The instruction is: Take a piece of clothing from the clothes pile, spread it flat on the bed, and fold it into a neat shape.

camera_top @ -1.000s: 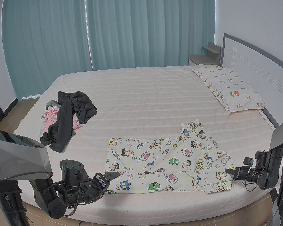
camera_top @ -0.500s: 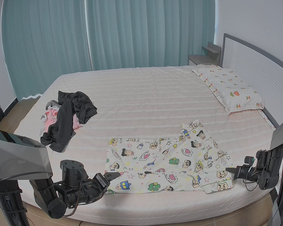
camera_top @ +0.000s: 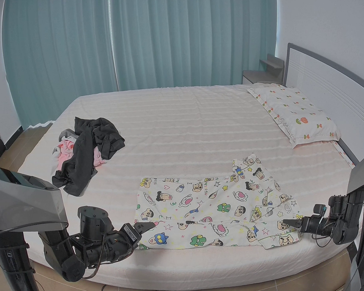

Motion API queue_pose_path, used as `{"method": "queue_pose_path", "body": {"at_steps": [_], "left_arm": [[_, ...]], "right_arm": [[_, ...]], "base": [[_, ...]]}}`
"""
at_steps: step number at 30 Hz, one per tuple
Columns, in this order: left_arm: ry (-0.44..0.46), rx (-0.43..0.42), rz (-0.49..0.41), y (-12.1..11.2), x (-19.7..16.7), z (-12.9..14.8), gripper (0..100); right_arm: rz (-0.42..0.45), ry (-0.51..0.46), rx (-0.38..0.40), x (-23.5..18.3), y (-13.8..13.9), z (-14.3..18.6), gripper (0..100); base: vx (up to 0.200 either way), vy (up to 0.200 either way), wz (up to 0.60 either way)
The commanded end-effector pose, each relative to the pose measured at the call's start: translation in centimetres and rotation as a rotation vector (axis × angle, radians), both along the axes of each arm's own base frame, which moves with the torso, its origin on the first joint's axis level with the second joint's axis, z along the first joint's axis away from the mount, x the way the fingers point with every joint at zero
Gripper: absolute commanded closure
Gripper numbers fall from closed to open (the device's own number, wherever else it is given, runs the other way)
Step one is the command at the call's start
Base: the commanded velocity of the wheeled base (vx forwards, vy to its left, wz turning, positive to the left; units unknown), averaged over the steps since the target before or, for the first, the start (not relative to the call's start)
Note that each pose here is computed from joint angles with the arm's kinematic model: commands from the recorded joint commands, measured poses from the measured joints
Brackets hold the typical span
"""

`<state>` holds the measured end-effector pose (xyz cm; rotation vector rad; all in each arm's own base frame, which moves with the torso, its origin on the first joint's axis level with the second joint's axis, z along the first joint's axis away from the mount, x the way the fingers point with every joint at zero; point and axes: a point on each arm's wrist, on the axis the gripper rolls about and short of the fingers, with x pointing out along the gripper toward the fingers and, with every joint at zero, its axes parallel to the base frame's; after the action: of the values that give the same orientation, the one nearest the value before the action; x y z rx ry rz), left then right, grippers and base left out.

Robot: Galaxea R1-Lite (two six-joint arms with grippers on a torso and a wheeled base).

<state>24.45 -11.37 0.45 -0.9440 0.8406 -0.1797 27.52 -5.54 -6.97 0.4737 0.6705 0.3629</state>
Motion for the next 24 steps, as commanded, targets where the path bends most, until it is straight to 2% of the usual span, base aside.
{"method": "queue_pose_path", "body": {"at_steps": [1, 5, 6, 17, 21, 24], "left_arm": [[0.001, 0.0, 0.0, 0.0, 0.0, -0.04, 0], [0.0, 0.0, 0.0, -0.01, 0.04, -0.02, 0], [0.0, 0.0, 0.0, -0.01, 0.04, -0.02, 0], [-0.007, 0.008, 0.019, 0.0, 0.13, 0.0, 0], [-0.009, 0.008, 0.019, -0.02, 0.17, 0.02, 0], [-0.009, 0.008, 0.019, -0.02, 0.17, 0.02, 0]], "right_arm": [[0.007, 0.009, -0.003, -0.21, 0.12, 0.09, 0], [0.014, 0.01, -0.011, -0.2, 0.2, 0.0, 0], [0.017, 0.011, -0.011, -0.21, 0.24, -0.01, 100], [0.018, 0.001, -0.014, -0.26, 0.01, 0.01, 100], [0.048, -0.032, 0.007, -0.18, 0.02, 0.35, 100], [0.045, -0.095, -0.003, 0.34, -0.07, 0.87, 100]], "base": [[0.0, 0.0, 0.0], [0.0, 0.0, 0.0], [0.0, 0.0, 0.0], [0.0, 0.0, 0.0], [0.0, 0.0, 0.0], [0.0, 0.0, 0.0]]}}
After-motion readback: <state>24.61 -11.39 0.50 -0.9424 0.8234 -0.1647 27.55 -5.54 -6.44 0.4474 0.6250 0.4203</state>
